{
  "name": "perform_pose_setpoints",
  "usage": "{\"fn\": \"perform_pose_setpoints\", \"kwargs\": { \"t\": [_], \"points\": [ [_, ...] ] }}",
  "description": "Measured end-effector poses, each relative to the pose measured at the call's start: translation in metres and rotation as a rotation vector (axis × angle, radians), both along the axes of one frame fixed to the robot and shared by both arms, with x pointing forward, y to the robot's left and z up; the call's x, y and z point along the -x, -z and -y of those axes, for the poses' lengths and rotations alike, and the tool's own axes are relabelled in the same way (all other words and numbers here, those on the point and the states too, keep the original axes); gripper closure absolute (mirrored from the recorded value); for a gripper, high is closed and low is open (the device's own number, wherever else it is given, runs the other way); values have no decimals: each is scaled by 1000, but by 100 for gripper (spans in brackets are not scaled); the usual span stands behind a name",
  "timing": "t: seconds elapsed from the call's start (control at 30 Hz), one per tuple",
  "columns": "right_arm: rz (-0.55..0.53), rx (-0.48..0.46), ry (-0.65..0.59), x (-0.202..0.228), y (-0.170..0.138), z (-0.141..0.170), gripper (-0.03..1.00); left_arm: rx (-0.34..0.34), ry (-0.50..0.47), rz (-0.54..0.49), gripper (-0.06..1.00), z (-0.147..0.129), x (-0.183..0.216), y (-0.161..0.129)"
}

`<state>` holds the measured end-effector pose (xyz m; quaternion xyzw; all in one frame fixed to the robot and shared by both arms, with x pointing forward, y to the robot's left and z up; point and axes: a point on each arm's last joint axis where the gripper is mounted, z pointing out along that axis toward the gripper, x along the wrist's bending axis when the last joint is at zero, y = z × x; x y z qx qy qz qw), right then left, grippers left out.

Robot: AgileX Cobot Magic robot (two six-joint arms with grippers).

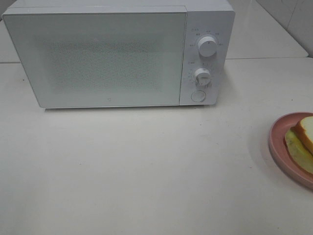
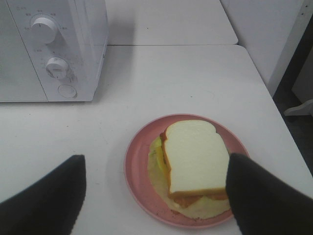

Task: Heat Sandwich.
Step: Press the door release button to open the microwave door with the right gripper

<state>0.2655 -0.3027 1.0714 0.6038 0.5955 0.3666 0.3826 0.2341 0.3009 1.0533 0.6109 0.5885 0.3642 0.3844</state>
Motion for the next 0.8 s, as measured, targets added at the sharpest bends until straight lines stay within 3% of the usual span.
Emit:
{"fn": "perform_pose_setpoints", "kwargs": {
  "t": [0.8],
  "points": [
    [-94, 8, -29, -96, 21, -5, 21, 0, 0, 0, -5, 0, 0, 0]
  ]
}}
